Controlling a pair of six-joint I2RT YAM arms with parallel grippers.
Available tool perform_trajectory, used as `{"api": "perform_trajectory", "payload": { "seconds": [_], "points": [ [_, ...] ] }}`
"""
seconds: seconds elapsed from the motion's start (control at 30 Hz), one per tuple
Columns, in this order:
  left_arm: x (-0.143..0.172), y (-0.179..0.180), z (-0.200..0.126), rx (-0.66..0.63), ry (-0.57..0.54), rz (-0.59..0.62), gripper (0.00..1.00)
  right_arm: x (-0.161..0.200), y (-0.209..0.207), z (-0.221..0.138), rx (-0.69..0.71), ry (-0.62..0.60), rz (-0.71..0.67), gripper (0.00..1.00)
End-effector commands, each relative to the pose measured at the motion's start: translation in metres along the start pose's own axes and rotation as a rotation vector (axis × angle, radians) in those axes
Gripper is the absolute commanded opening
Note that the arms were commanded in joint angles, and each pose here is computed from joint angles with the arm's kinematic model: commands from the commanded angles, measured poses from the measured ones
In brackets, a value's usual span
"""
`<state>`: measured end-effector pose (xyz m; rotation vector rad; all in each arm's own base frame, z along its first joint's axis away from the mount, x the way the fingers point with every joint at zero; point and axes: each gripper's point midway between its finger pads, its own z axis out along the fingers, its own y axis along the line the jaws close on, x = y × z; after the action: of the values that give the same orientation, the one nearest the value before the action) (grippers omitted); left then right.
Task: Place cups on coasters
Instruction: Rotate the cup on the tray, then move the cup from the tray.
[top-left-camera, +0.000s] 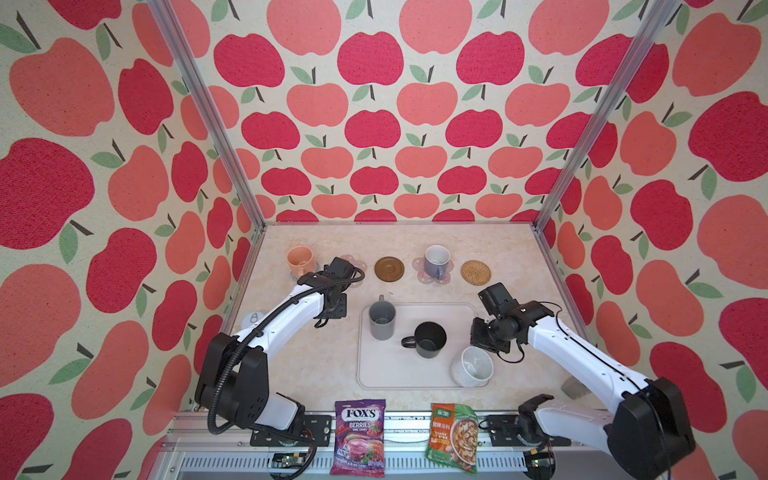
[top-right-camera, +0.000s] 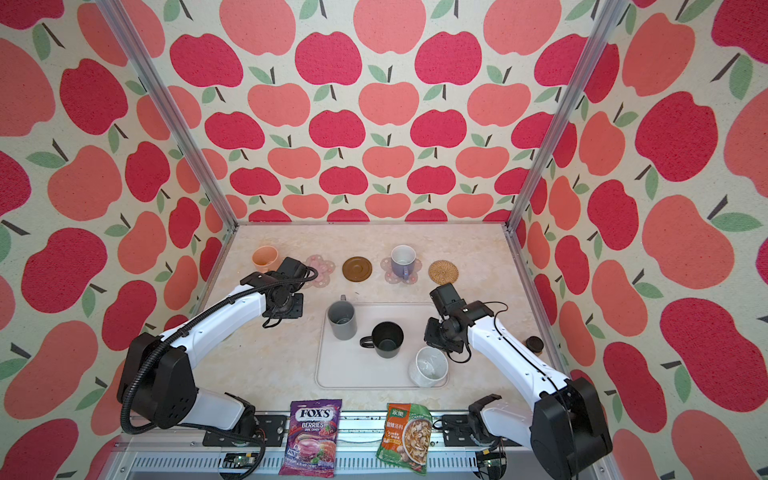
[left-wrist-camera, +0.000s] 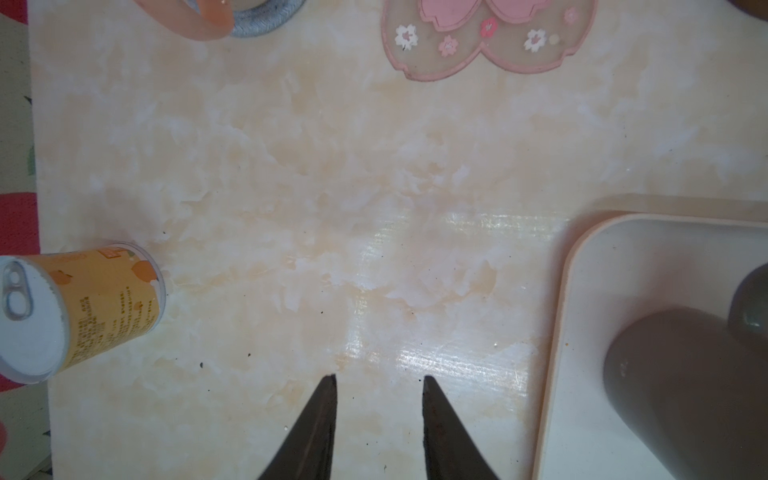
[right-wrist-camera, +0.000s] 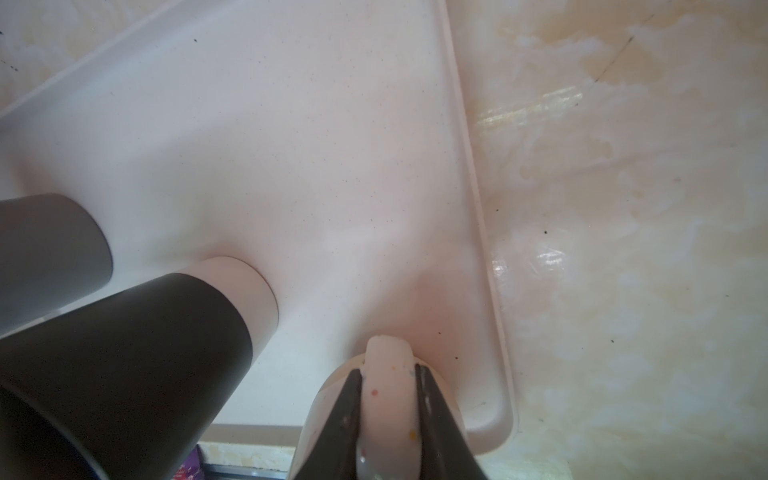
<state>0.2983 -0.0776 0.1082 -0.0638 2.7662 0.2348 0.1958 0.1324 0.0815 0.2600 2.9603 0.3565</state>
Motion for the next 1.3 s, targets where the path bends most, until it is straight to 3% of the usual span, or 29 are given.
{"api": "perform_trajectory", "payload": {
  "seconds": [0.0,0.43,0.67,0.93,1.13,1.27],
  "points": [
    [-0.003,0.003,0.004,-0.008,-0.003,0.004,0.37,0.010,-0.004,0.000,0.037,0.072,0.017,0.22],
    [0.002,0.016,0.017,0.042,0.004,-0.064,0.37,-0.025,0.012,-0.002,0.094,0.038,0.012,0.14],
    [-0.002,0.020,0.021,0.078,-0.006,-0.094,0.37,-0.054,0.020,-0.014,0.127,-0.047,0.028,0.10],
    [0.000,0.017,0.027,0.095,0.014,-0.098,0.37,-0.076,0.038,0.011,0.138,-0.009,0.028,0.10],
    [0.002,0.017,0.028,0.105,0.015,-0.102,0.37,-0.077,0.026,0.017,0.187,0.007,0.033,0.17],
    [0.000,0.016,0.027,0.107,0.016,-0.103,0.37,-0.074,0.018,0.007,0.212,-0.006,0.016,0.27]
  ]
}}
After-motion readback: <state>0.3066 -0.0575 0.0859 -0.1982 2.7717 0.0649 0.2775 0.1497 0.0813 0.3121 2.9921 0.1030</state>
